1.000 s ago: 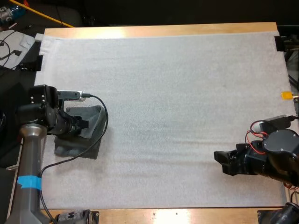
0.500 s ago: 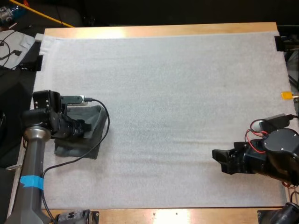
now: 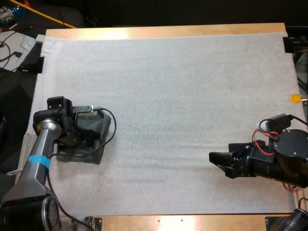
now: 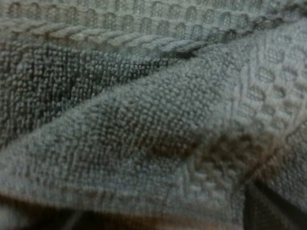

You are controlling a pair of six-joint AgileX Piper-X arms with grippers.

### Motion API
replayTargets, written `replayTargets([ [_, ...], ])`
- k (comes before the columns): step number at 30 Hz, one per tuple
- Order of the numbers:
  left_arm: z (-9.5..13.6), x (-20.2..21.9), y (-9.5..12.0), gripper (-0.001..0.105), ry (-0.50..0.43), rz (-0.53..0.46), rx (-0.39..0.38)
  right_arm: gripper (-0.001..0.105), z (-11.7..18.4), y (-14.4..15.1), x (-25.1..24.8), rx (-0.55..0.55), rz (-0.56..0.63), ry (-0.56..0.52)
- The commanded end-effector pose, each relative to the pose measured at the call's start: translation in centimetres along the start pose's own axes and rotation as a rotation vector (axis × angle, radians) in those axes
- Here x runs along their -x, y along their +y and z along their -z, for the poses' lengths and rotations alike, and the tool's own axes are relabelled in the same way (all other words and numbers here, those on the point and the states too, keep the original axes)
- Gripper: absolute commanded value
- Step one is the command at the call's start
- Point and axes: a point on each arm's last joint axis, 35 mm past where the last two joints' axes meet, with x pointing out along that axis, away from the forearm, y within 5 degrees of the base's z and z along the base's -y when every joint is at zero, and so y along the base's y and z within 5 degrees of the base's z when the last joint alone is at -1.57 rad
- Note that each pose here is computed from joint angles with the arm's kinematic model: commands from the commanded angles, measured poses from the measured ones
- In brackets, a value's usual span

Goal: Pick towel from pile, fold and stack

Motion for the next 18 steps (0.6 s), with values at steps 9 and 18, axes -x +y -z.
replayTargets([
  [9,-0.6,0.9,-0.3,0.062,0.01,0.054,0.01,0.066,-0.1,0.1,0.2,-0.012,-0.012,-0.013],
  [18,-3.5,6.5,-0.9,0.062,-0.185,0.07,-0.008,0.066,-0.1,0.1,0.2,-0.013,-0.013,-0.014],
])
